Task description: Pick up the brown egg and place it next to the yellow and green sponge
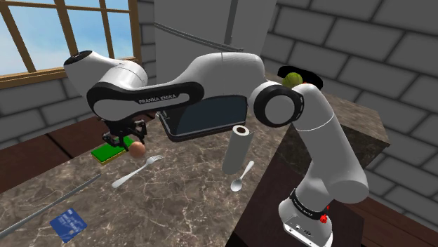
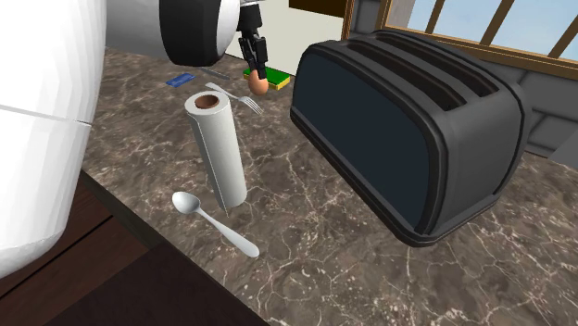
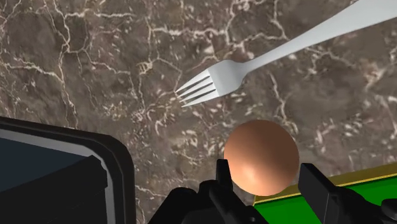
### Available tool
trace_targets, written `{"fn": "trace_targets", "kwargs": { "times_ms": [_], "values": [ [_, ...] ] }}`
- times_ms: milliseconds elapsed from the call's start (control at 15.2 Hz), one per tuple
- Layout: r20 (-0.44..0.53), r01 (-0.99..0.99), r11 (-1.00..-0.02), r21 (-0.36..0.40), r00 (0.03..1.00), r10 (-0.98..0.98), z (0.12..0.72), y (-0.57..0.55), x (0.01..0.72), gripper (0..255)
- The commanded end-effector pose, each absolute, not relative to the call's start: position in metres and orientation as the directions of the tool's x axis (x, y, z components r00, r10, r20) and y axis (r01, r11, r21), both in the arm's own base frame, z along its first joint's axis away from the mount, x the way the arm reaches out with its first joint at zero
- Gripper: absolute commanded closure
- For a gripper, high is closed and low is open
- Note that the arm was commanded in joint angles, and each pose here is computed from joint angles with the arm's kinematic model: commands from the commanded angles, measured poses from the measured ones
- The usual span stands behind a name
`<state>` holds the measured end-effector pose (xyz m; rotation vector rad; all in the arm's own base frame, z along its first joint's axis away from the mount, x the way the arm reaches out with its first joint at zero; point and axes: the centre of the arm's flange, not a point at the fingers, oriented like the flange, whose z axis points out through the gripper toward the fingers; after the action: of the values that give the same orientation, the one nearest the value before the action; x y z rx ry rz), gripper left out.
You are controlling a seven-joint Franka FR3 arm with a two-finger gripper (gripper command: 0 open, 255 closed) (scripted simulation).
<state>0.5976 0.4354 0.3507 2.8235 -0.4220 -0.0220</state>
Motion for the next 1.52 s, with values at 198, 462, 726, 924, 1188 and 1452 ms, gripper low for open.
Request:
{"fn": "trace_targets", "kwargs": {
  "times_ms": [198,462,726,924,1188,1452],
  "values": [
    [0.027,-0.284,-0.917,0.281,0.957,-0.288,0.336,0.437,0.598,255],
    [0.027,-0.284,-0.917,0.281,0.957,-0.288,0.336,0.437,0.598,255],
    [0.027,-0.284,-0.917,0.281,0.957,-0.288,0.338,0.438,0.597,0],
    [0.027,-0.284,-0.917,0.281,0.957,-0.288,0.336,0.437,0.598,0],
    [0.027,-0.284,-0.917,0.281,0.957,-0.288,0.384,0.450,0.601,0],
    [0.027,-0.284,-0.917,0.281,0.957,-0.288,0.384,0.450,0.601,0]
  ]
}}
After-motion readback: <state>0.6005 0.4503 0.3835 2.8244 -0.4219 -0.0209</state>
